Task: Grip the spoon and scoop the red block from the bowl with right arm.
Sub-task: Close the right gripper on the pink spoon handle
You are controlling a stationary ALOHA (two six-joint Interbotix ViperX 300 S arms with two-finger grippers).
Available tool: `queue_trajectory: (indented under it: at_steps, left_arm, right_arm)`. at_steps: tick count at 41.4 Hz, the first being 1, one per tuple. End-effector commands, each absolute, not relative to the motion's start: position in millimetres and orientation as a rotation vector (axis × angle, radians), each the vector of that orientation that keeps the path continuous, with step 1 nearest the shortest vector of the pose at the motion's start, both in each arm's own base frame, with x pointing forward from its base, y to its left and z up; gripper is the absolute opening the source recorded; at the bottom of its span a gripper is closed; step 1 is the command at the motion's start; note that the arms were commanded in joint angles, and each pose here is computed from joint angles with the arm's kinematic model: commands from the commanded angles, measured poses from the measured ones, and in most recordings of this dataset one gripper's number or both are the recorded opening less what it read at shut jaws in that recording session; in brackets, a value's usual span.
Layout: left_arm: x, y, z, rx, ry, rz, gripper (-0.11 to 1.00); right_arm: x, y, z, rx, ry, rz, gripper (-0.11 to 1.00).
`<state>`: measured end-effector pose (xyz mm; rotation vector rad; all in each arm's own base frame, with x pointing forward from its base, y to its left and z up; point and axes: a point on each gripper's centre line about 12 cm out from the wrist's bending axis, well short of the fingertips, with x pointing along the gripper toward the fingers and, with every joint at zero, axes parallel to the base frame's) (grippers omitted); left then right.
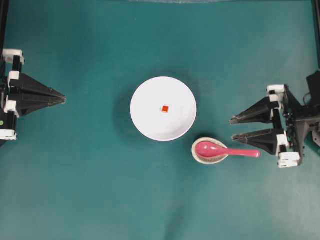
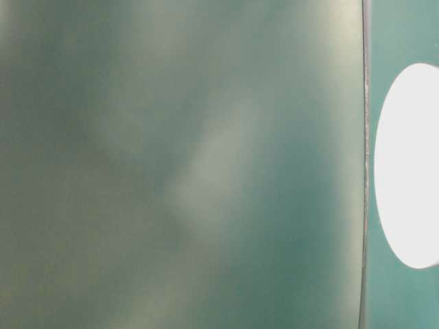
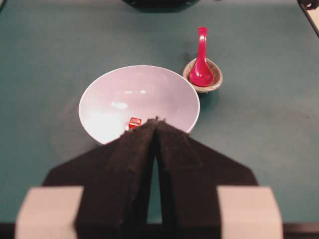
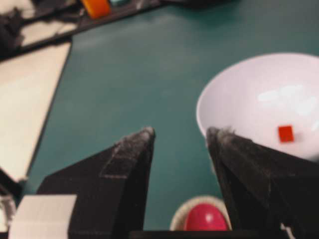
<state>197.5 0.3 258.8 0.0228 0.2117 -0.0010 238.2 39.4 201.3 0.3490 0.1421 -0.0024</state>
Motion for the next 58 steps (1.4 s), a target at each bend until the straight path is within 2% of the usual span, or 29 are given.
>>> queue_trajectory:
  at_steps: [1,20,40,58]
  left_arm:
    - [200.4,0.0,266.0,0.029,0.195,-0.003,0.01]
    - [200.3,0.0,264.1,0.034,0.206,-0.004,0.01]
    - [198.6,0.4,256.6,0.037,0.252,-0.002,0.01]
    - [198.4,0.4,255.8,0.037,0.255,-0.002,0.01]
  right_arm:
    - [240.2,44.4,195.0,0.357,0.135,-0.010,0.53]
    - [223.5,59.9,138.0,0.350,0.289,-0.071,0.53]
    - [219.7,65.9,103.3,0.201,0.397,-0.078,0.53]
    - [217.4,69.6,88.7,0.160,0.449,-0.074,0.53]
